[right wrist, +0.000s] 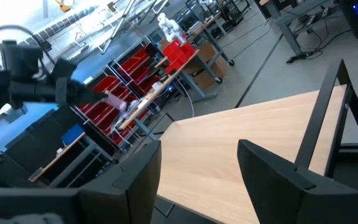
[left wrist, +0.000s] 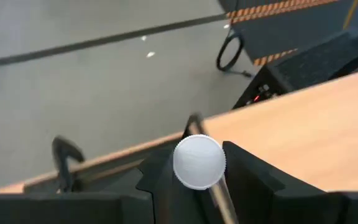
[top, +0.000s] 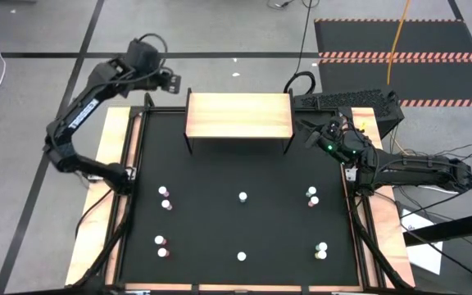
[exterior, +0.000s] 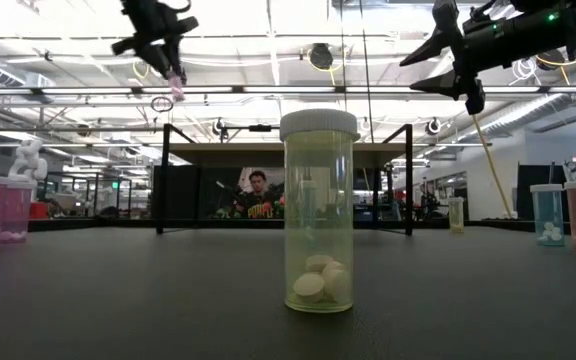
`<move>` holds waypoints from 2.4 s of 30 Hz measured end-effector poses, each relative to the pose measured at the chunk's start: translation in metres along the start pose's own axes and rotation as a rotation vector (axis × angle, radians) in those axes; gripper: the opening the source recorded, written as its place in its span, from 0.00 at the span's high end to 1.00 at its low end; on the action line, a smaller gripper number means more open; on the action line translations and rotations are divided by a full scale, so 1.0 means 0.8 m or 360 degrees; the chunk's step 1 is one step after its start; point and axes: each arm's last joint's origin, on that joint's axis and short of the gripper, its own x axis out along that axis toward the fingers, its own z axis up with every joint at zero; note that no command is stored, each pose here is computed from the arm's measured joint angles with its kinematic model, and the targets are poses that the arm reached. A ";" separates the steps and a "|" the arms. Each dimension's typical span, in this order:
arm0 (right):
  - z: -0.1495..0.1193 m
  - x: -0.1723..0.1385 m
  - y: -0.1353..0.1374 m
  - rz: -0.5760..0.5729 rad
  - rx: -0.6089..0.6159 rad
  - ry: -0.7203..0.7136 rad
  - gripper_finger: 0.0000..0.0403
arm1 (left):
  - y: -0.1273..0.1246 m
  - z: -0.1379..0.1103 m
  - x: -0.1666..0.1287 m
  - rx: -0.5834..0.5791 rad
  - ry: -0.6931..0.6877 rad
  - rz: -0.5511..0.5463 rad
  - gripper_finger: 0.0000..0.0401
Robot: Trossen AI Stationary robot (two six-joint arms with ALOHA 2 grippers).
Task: Pick and place medicine bottles onto shelf by color
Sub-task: Put the top violet pill bottle on the shelf
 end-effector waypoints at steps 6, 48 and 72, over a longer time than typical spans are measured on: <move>-0.001 0.000 0.000 0.0022 -0.0004 0.0028 0.48 | -0.022 0.034 0.015 0.0062 -0.0007 -0.0048 0.67; -0.003 0.000 -0.002 -0.0001 -0.0014 0.0056 0.48 | -0.089 0.016 0.166 0.0405 0.0437 0.0134 0.67; -0.004 0.000 -0.001 0.0029 0.0002 0.0083 0.48 | -0.104 0.002 0.172 0.0394 0.0429 0.0149 0.67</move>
